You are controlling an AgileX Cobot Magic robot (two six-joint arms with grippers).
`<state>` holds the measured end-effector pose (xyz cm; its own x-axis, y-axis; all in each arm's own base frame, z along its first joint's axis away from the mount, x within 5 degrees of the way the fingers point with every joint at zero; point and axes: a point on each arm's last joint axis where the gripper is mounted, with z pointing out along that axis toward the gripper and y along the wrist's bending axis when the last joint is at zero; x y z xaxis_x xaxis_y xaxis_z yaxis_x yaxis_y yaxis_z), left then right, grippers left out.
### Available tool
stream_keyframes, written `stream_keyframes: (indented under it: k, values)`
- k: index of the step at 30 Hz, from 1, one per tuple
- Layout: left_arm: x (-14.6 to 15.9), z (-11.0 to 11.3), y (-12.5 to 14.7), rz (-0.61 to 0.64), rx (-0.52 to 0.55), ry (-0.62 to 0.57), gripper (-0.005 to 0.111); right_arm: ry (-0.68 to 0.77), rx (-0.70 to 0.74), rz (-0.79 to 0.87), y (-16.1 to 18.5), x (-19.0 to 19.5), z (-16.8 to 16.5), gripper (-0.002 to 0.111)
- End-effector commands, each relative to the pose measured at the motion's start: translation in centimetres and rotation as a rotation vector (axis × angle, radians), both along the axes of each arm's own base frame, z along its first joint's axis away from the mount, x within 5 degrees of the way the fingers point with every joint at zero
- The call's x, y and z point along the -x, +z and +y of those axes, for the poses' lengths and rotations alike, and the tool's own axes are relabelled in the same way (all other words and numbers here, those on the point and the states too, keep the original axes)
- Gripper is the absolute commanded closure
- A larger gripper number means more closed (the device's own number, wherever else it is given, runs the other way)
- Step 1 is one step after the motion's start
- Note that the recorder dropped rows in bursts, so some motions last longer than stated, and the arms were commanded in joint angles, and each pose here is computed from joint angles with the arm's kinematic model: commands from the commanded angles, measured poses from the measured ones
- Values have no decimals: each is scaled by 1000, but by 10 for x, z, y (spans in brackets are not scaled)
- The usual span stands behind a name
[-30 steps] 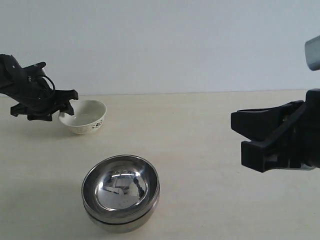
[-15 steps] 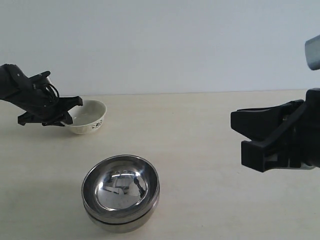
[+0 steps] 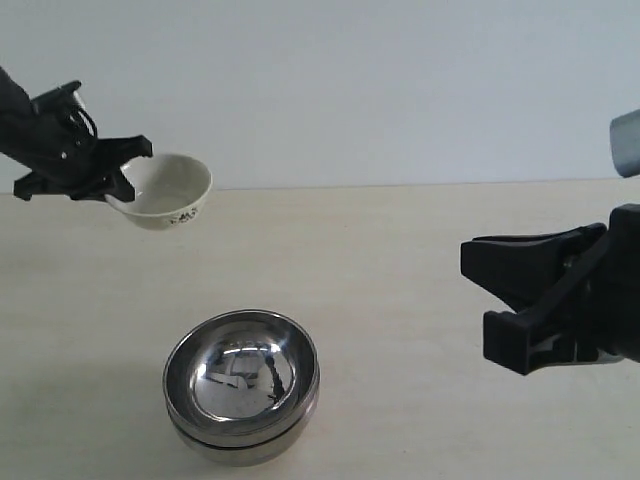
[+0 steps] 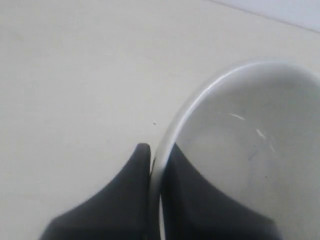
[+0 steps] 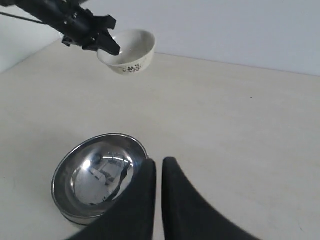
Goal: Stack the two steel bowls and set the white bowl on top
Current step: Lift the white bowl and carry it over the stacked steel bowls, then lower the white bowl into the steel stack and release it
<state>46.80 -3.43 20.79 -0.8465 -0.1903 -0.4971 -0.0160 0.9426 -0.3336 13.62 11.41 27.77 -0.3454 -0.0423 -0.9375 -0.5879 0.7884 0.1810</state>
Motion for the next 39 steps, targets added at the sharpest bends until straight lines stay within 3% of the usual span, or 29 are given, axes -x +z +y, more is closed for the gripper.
stream_keyframes:
  k: [1, 5, 10, 20, 28, 39]
  values:
    - [26, -5, 45, 7, 28, -46, 103, 7, -11, -29, 1, 0, 0, 108]
    - [63, -20, 70, -2, 38, -103, 103, 2, -39, -30, 3, 0, 1, 108]
    - [113, -50, 82, 6, 52, -205, 103, -7, -57, -10, 3, 0, 1, 108]
    - [173, -105, 45, 140, 42, -417, 103, -24, -34, 68, -3, 1, -1, 108]
    - [195, -113, 16, 219, 0, -467, 103, -29, -29, 89, -5, 2, -1, 108]
    - [189, -111, -6, 146, -13, -408, 103, -39, -16, 132, -9, 3, -2, 108]
